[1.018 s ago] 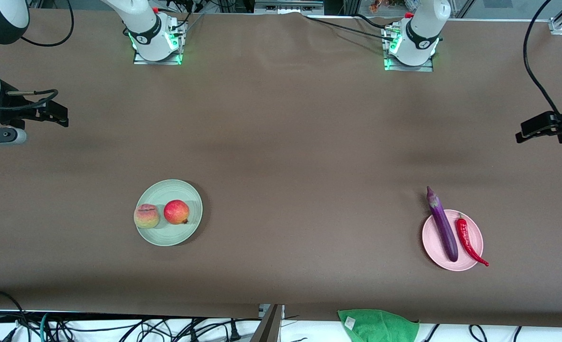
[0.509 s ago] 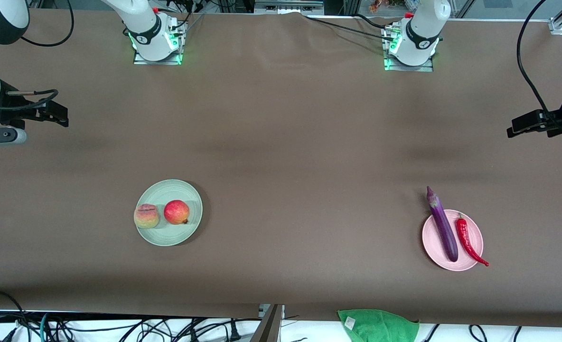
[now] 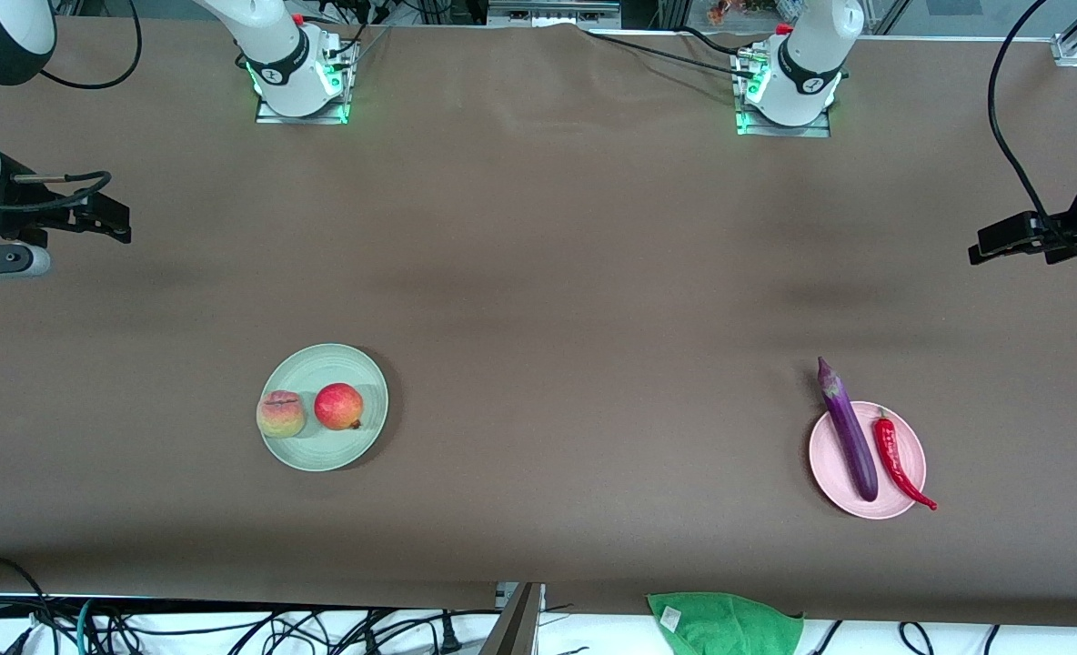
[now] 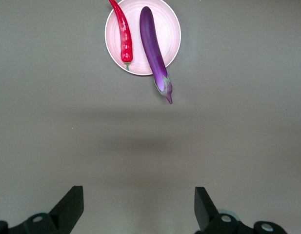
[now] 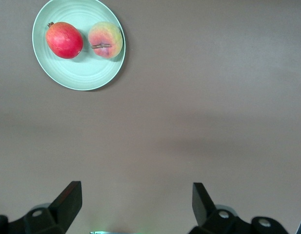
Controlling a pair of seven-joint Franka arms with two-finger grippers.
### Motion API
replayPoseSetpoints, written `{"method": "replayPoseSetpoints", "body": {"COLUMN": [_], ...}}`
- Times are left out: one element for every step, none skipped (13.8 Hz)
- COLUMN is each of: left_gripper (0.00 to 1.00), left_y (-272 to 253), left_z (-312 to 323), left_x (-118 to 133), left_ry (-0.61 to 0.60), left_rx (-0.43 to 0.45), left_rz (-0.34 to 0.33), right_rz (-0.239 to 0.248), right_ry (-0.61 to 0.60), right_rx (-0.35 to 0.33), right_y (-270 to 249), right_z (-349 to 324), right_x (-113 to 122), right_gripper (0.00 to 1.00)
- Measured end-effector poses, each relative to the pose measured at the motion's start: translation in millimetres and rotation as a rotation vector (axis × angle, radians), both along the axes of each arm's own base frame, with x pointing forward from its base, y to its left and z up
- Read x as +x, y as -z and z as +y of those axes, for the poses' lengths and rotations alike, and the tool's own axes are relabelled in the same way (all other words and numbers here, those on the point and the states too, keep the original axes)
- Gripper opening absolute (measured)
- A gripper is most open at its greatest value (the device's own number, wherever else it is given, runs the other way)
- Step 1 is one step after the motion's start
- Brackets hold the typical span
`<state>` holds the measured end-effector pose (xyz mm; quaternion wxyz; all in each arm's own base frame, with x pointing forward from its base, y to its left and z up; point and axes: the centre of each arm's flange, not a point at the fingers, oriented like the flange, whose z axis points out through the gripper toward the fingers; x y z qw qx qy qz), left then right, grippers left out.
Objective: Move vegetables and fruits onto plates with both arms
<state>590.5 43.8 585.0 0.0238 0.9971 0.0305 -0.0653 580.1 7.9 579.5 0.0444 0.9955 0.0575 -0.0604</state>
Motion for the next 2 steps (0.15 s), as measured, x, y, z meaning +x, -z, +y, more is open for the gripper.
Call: {"method": "replayPoseSetpoints", "body": {"left_gripper": [1.0,1.0], "left_y": [0.0,0.0], "left_z": [-0.1,-0.4], "left_x": [0.0,0.0], "left_ry": [0.0,0.001], "left_rx": [0.0,0.0], "left_rz": [0.0,0.0], "right_rz": [0.0,0.0], "right_ry": [0.001,0.001], "right_rx": [0.0,0.0], "right_y": [0.0,0.0], "right_z": [-0.3,-0.5], "right_x": [0.0,0.0], "right_gripper": [1.0,1.0]}}
